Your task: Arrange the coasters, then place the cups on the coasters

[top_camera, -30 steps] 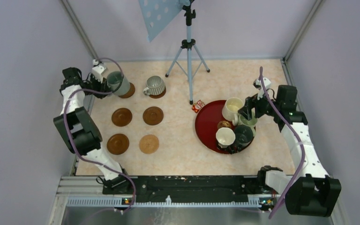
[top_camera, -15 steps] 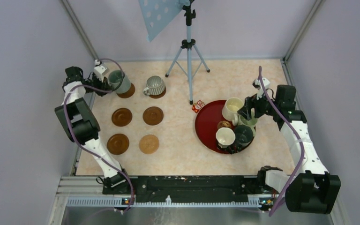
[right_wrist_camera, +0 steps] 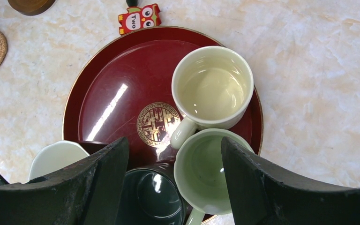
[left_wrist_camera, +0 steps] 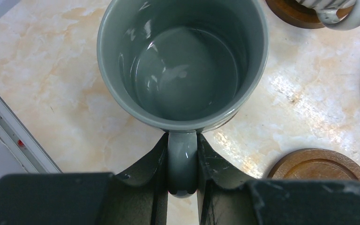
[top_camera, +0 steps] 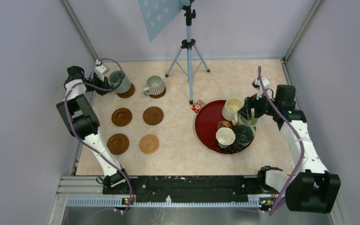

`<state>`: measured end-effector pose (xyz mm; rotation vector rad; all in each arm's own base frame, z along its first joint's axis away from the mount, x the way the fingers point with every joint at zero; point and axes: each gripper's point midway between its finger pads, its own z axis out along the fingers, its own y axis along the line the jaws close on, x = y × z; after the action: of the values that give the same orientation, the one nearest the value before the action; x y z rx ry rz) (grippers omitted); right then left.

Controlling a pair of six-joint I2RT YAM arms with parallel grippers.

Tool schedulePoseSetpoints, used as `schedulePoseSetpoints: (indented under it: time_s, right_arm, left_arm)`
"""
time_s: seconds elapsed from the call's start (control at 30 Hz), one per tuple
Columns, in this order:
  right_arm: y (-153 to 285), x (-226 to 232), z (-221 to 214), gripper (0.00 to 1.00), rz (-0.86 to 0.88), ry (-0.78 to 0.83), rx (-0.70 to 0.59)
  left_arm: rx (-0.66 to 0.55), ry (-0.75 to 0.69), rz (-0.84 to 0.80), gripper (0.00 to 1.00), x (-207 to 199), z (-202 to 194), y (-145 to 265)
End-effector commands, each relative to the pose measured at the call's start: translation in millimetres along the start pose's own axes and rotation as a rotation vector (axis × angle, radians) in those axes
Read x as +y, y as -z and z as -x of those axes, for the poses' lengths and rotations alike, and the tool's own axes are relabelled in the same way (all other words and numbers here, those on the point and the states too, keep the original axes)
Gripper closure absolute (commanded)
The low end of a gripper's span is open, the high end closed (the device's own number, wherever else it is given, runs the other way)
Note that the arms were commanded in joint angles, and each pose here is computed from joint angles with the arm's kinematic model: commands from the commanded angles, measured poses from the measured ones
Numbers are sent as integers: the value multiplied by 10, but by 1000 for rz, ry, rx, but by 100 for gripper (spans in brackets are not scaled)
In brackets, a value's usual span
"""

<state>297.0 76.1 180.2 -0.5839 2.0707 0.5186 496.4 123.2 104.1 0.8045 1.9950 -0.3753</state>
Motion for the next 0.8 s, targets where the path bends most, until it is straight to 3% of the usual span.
schedulePoseSetpoints:
  time_s: [0.0, 0.77]
  right_arm:
    - [12, -42, 61, 28, -8, 25, -16]
    - [-10, -51, 38, 28, -3, 19, -6]
  left_arm:
    - [-110, -118, -4, 100, 102, 422, 68]
    - [-64, -88, -39, 99, -1, 229, -115]
